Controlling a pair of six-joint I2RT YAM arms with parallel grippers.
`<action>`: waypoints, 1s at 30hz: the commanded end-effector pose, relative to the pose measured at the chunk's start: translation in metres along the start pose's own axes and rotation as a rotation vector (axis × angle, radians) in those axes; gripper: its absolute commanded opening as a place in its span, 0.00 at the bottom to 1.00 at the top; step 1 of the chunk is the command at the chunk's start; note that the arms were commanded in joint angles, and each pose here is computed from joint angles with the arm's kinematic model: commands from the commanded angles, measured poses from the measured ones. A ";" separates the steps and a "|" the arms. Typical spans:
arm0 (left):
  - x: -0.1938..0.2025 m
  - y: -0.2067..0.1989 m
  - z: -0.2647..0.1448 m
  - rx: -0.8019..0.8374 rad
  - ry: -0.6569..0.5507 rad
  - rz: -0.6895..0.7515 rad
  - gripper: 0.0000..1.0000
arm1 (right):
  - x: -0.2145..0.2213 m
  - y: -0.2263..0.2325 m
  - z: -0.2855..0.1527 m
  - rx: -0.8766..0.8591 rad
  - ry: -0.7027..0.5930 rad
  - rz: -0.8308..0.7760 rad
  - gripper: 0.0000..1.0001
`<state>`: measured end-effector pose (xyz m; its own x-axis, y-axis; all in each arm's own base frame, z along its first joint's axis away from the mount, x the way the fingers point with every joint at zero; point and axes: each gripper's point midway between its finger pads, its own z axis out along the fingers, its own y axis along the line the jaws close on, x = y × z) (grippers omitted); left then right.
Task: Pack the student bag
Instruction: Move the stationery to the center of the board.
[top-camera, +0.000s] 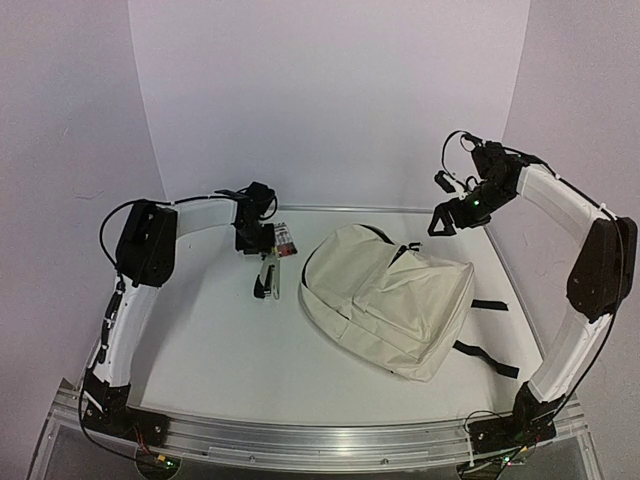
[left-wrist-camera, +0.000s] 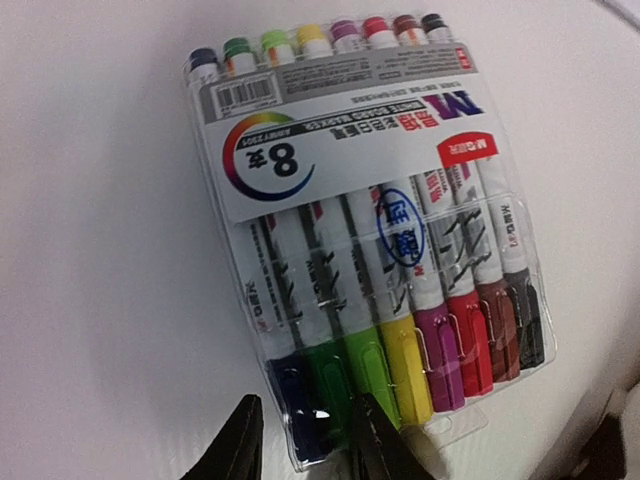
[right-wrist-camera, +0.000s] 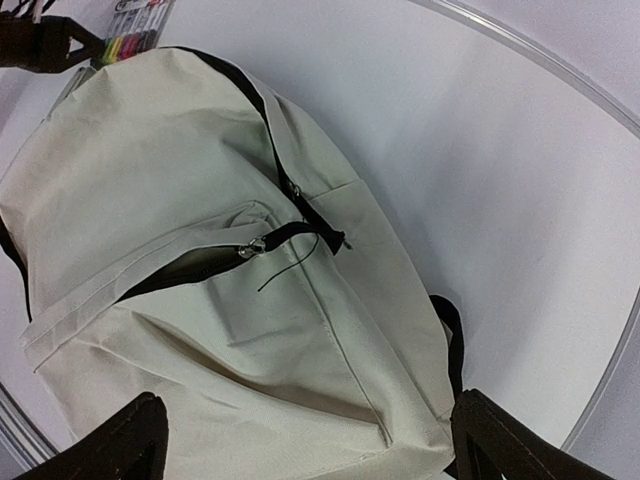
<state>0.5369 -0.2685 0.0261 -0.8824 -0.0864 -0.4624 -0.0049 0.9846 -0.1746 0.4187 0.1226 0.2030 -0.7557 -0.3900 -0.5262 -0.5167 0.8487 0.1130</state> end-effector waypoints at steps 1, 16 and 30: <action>0.097 0.064 -0.015 -0.184 0.288 0.022 0.31 | -0.009 0.006 -0.019 -0.002 -0.050 -0.022 0.98; 0.219 0.145 -0.067 -0.352 0.499 -0.176 0.29 | -0.013 0.059 -0.018 -0.141 -0.058 -0.131 0.98; 0.292 0.115 -0.150 -0.159 0.589 0.059 0.30 | -0.041 0.174 -0.006 -0.377 -0.115 -0.266 0.98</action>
<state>0.3081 -0.1643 0.0171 -0.9688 -0.1455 -0.2004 -0.1277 0.9868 -0.0994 0.3588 0.2442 0.2186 -0.5945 -0.5571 -0.5799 -0.7720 0.5972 0.2178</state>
